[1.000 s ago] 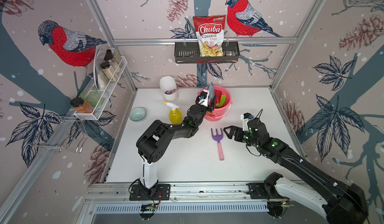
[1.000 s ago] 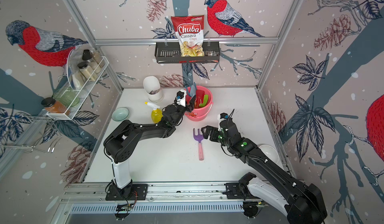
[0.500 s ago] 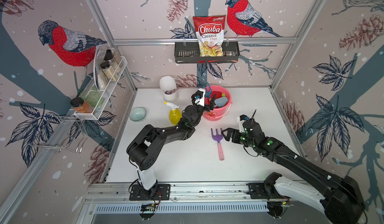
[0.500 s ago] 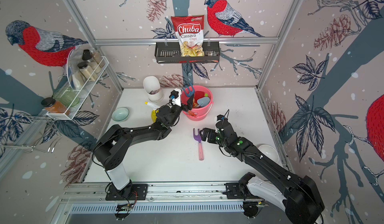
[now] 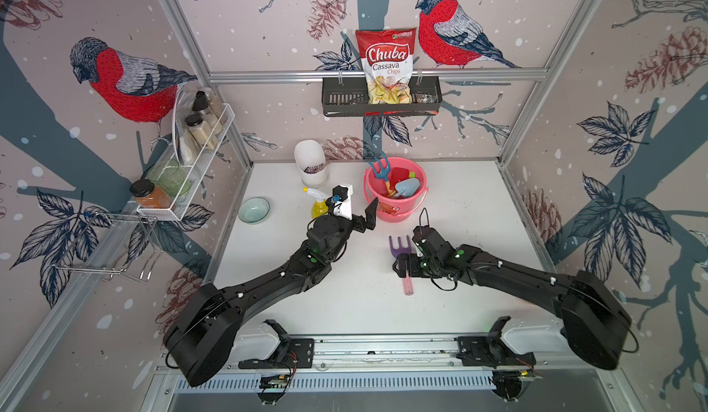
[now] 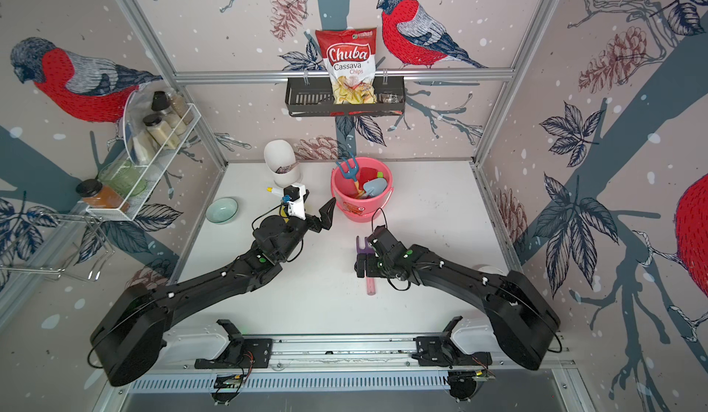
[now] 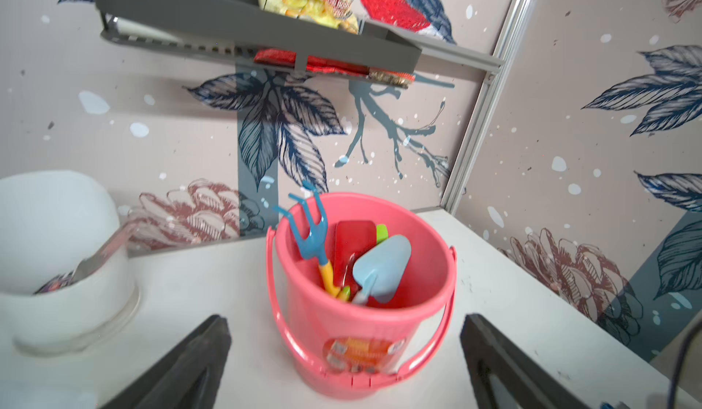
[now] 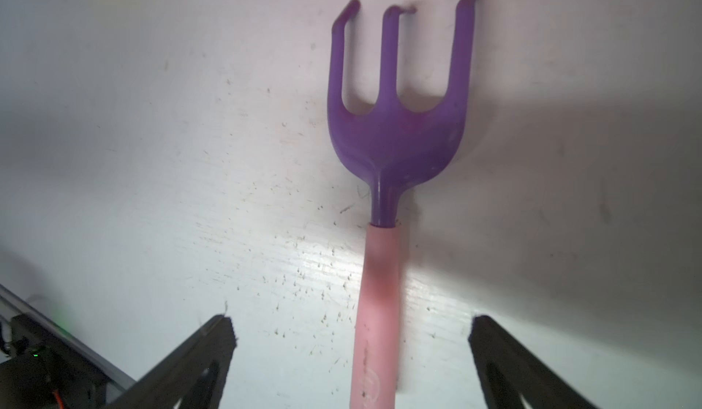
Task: Organize the gardening tools
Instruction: Pick up the gardening tool from the center of the board.
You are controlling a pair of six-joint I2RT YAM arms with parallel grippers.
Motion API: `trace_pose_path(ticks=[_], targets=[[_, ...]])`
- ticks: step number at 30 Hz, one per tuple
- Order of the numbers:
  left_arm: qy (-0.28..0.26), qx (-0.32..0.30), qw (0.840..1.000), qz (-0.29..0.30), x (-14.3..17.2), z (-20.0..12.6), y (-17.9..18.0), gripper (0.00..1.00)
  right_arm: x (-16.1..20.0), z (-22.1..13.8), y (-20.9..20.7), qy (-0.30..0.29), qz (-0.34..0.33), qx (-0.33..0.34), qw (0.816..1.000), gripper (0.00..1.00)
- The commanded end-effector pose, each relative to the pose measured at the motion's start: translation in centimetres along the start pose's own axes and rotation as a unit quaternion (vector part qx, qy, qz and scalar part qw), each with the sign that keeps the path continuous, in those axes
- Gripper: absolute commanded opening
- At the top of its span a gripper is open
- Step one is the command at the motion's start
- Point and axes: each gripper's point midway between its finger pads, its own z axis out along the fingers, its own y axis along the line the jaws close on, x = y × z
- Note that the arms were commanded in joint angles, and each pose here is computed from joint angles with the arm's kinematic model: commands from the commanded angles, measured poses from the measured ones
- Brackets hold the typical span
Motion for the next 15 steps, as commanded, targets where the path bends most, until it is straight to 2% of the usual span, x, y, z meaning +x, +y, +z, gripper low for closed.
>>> trace_pose_path(ticks=[1,10,13,15], targets=[[0.054,-0.011,0.998,-0.008,2.5,-1.8,0.7,0.99,0.8,1.0,-0.8,0.017,-0.017,0.039,0.999,0.95],[0.053,-0.013,0.998,-0.021,1.9,-5.4,1.5,0.99,0.6,3.2,-0.9,0.039,-0.026,0.072,0.996,0.8],[0.051,-0.022,0.998,-0.013,1.7,-5.8,1.8,0.99,0.7,3.7,-1.1,0.049,-0.031,0.084,0.995,0.72],[0.053,-0.028,0.998,-0.012,1.7,-5.9,2.1,0.99,1.0,4.0,-1.5,0.057,-0.035,0.096,0.993,0.64]])
